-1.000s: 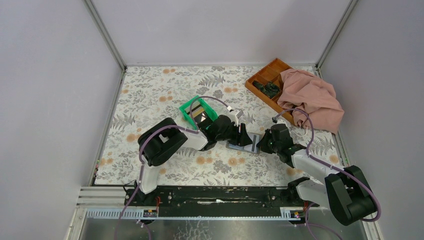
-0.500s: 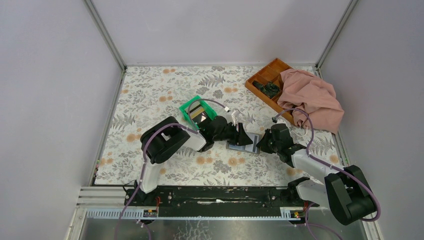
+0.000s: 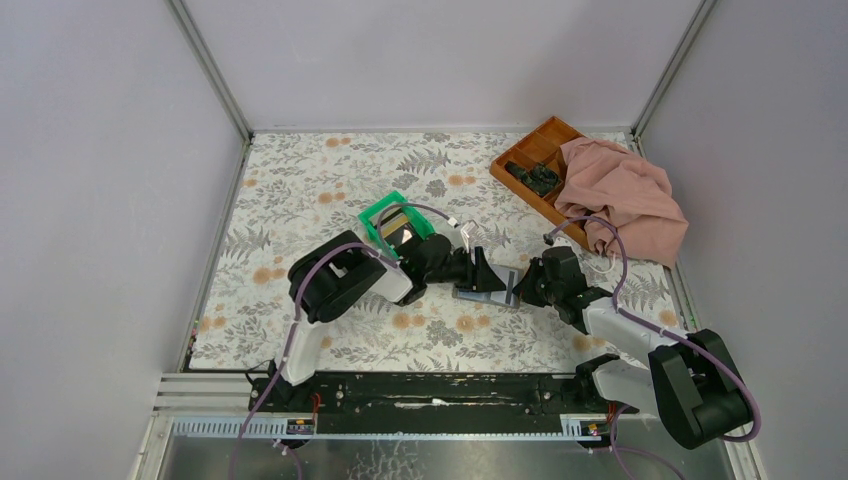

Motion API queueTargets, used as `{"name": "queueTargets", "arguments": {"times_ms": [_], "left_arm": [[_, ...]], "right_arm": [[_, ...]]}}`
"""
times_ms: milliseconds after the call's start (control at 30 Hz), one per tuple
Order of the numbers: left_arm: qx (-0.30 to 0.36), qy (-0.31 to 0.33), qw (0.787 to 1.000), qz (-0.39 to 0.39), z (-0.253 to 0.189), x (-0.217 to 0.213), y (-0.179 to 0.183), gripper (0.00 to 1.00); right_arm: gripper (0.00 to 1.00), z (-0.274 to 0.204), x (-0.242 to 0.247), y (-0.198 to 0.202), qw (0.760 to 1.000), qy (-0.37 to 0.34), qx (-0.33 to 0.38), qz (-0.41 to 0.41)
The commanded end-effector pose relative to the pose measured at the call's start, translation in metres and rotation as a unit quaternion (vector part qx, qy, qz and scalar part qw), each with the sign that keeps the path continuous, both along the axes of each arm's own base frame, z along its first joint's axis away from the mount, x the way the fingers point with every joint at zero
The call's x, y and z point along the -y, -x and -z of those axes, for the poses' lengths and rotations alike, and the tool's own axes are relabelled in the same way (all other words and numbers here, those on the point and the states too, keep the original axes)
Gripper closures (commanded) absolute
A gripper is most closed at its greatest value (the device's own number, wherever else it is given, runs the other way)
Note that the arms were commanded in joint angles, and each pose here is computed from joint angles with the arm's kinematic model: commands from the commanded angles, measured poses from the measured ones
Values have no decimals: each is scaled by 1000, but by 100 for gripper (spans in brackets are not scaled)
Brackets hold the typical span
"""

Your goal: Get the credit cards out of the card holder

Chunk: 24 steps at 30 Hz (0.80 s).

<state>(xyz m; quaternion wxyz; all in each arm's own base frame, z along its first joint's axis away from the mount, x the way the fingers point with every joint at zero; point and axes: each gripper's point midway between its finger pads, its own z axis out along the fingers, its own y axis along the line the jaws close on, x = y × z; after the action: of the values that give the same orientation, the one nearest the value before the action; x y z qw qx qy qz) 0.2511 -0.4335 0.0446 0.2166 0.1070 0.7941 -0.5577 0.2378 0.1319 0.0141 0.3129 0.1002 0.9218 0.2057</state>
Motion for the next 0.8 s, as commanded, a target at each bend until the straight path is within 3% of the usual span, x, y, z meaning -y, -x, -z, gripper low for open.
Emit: {"name": "queueTargets", "arguments": {"times_ms": [0,567,767], "left_arm": [[-12,24,999,32,-4,13,13,44],[-74,8,997,13,6,22,5,53],[-90,-8,996,12,11,12,4,62]], "right_arm": [[100,6,-4,7,1000,1,-20,-19],[100,7,-4,8,1000,1,-23,-21],[100,7,-3,7,1000,3,-22,-19]]}}
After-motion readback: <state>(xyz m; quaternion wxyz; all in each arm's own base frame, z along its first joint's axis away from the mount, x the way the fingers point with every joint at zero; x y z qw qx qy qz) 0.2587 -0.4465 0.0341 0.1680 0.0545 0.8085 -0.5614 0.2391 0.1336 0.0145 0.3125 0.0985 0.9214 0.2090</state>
